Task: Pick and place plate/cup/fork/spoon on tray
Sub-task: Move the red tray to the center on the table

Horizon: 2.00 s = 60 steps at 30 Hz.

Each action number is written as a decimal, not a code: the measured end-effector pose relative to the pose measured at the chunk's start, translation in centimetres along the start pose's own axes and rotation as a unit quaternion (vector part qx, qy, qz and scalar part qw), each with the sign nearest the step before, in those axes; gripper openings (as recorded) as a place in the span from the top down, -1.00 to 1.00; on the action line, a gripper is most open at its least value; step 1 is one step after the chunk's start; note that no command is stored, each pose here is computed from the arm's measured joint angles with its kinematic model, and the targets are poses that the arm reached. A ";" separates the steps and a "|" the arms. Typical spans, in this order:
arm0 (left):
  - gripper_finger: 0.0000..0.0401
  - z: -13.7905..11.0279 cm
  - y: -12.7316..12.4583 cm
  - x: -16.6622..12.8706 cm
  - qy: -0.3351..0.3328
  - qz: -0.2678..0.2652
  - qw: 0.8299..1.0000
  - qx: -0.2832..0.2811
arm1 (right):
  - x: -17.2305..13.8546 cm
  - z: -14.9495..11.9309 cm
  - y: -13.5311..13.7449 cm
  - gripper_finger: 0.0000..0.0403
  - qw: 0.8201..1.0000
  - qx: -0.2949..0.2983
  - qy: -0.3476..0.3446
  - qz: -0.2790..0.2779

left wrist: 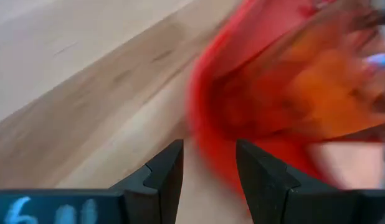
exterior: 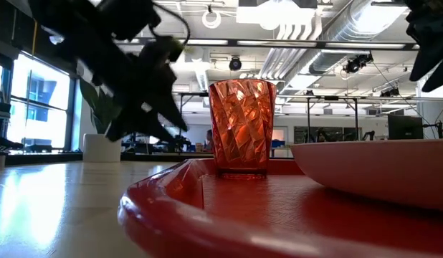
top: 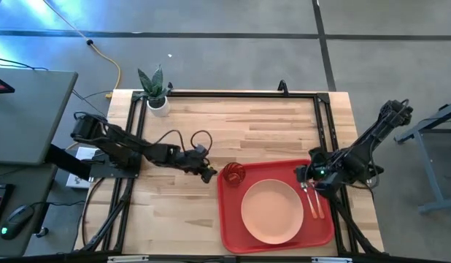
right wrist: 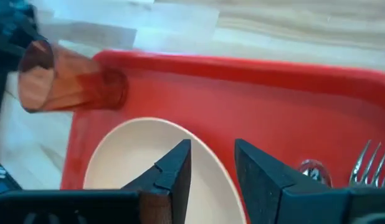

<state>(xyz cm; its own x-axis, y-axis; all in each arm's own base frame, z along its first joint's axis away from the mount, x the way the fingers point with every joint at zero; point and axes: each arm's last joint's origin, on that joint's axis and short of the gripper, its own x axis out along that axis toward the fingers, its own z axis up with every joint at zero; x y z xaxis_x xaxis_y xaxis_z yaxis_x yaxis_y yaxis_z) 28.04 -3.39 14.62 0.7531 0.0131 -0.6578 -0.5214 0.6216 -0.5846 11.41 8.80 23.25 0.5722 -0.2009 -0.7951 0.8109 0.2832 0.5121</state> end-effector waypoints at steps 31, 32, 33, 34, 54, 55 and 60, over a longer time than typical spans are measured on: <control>0.89 0.1 3.6 4.9 0.032 -0.059 0.998 -0.017 | 0.7 1.8 0.4 0.45 0.999 0.041 -0.003 -0.017; 0.94 0.0 3.6 4.9 0.032 -0.059 0.998 -0.012 | 0.7 1.8 0.5 0.45 0.999 0.041 -0.003 -0.016; 0.96 -0.1 3.5 4.9 0.034 -0.061 0.998 -0.006 | 0.7 1.8 0.4 0.45 0.999 0.042 -0.003 -0.016; 0.97 -0.1 3.5 4.9 0.035 -0.062 0.997 -0.003 | 0.7 1.8 0.5 0.45 0.999 0.042 -0.003 -0.016; 0.31 -0.7 1.6 5.3 0.035 -0.008 0.997 0.061 | 0.7 1.7 0.9 0.45 0.999 0.052 0.003 0.003; 0.34 -0.7 1.6 5.3 0.034 -0.007 0.997 0.061 | 0.7 1.7 0.9 0.45 0.999 0.052 0.003 0.003; 0.62 -0.8 1.8 5.3 0.040 0.005 0.998 0.051 | 0.7 1.7 0.9 0.45 0.999 0.054 0.003 0.004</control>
<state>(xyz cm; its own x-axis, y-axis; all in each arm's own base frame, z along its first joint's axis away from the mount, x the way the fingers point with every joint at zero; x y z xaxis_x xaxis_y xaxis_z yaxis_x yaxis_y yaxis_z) 30.77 -2.84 9.76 0.7113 -0.0394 -0.7017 -0.4823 0.6989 -0.5282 12.73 7.35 23.71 0.5784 -0.1931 -0.7926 0.8148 0.1829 0.5501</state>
